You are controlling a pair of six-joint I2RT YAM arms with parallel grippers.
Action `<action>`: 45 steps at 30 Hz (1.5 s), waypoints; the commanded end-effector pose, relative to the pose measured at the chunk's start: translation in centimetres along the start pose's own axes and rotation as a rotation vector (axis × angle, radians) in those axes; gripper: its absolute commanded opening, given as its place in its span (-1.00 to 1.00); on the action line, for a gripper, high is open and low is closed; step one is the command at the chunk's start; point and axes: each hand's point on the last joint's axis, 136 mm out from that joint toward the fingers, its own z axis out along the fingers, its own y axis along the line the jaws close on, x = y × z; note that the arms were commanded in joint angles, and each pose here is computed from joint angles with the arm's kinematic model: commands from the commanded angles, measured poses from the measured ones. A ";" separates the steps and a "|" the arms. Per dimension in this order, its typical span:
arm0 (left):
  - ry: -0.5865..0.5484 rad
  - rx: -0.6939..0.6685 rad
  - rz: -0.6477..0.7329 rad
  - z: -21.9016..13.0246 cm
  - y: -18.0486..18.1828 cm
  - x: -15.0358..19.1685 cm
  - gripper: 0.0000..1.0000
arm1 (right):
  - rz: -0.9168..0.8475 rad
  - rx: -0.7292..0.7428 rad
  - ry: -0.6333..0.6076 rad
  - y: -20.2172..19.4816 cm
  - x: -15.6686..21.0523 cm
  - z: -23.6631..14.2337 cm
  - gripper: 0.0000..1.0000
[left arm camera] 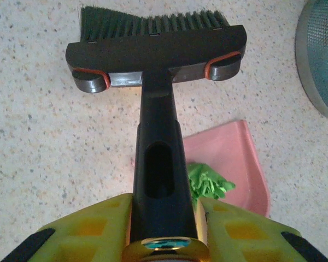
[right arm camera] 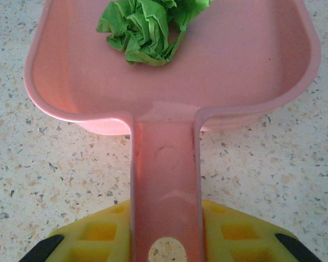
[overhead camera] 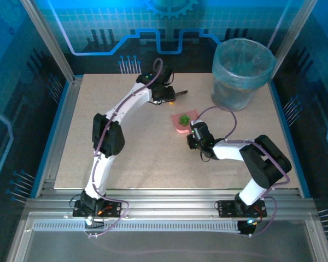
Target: Sweep away the paper scraps from the table
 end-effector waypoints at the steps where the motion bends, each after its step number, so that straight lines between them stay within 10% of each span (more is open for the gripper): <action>1: 0.050 0.100 -0.023 -2.3 -2.4 2.2 -1.00 | -0.026 -0.017 0.081 0.5 2.0 0.5 -1.00; 16: 0.122 0.261 -0.103 -4.8 -5.4 7.6 -1.00 | -0.016 -0.006 0.098 0.3 2.4 0.8 -1.00; 45: 0.032 0.213 -0.213 -11.3 0.0 12.2 -1.00 | -0.028 0.001 0.055 0.3 1.6 0.0 -1.00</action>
